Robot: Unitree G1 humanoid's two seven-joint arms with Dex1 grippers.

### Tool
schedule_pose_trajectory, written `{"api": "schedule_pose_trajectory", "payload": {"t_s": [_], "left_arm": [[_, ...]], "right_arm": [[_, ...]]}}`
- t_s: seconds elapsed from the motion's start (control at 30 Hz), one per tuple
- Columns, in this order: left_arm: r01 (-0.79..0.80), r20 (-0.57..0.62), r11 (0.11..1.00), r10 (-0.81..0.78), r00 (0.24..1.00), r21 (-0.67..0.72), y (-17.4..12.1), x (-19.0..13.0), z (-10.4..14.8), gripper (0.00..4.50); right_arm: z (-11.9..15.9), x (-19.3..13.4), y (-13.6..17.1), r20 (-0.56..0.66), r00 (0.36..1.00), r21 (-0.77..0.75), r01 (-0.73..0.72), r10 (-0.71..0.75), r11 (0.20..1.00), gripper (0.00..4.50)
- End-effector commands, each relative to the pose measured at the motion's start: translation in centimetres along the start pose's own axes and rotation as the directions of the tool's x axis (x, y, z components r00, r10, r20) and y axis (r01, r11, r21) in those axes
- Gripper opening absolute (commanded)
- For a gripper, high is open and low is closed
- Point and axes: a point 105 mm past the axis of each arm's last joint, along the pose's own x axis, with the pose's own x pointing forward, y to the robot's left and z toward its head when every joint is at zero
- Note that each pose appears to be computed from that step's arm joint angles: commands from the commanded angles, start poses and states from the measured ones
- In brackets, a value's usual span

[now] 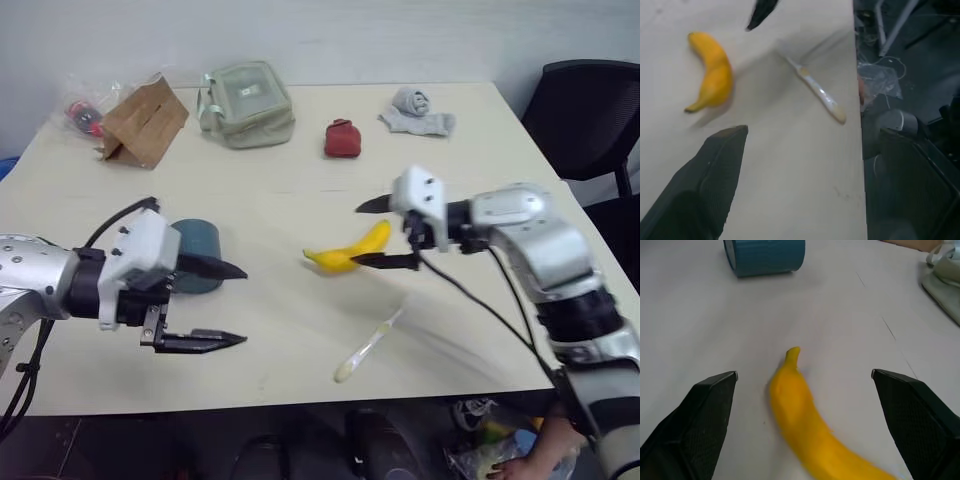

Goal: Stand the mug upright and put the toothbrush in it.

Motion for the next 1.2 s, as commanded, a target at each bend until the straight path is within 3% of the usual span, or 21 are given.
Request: {"api": "schedule_pose_trajectory", "payload": {"t_s": [0.03, 0.3, 0.47, 0.77, 0.83, 0.97, 1.03, 1.13, 1.2], "left_arm": [[-0.018, -0.033, 0.999, 0.02, 0.999, 0.042, 0.3, -0.4, 0.0, 4.37], [-0.098, -0.057, 0.995, 0.098, 0.994, 0.014, 1.1, -2.3, -1.0, 4.37], [-0.134, -0.053, 0.991, 0.134, 0.99, 0.014, 1.5, -2.9, -1.0, 4.37], [-0.158, -0.035, 0.987, 0.159, 0.987, 0.031, 2.0, -2.8, -1.0, 4.5], [-0.157, -0.019, 0.987, 0.158, 0.987, 0.035, 2.1, -2.6, -0.8, 4.5], [-0.157, 0.041, 0.987, 0.156, 0.987, 0.026, 2.3, -2.1, -0.1, 4.5], [-0.151, 0.076, 0.988, 0.149, 0.986, 0.021, 2.3, -1.7, 0.3, 4.5], [-0.135, 0.099, 0.99, 0.131, 0.986, 0.029, 2.4, -0.9, 0.5, 4.5], [-0.116, 0.113, 0.993, 0.112, 0.987, 0.031, 2.4, -0.2, 0.6, 4.5]], "right_arm": [[-0.9, 1.3, 0.0, -0.052, 0.999, -0.079, -0.007, 0.003, 0.997, 4.5], [-3.2, 4.6, -0.3, -0.111, 0.994, -0.118, -0.018, 0.005, 0.993, 4.5], [-6.6, 5.1, -0.5, -0.202, 0.979, -0.102, -0.036, 0.015, 0.994, 4.5], [-7.6, 4.6, -0.4, -0.189, 0.981, -0.056, -0.044, 0.033, 0.997, 1.89], [-6.9, 4.3, -0.5, -0.147, 0.989, -0.02, -0.012, 0.009, 1.0, 1.85], [-6.0, 1.4, -1.1, -0.094, 0.991, 0.081, 0.104, -0.096, 0.991, 1.85], [-6.4, -1.7, -2.1, -0.12, 0.97, 0.098, 0.223, -0.211, 0.97, 1.85], [-8.3, -8.3, -4.0, -0.227, 0.866, 0.122, 0.479, -0.446, 0.869, 1.85], [-11.0, -13.2, -3.8, -0.353, 0.756, 0.116, 0.621, -0.552, 0.775, 1.85]]}}
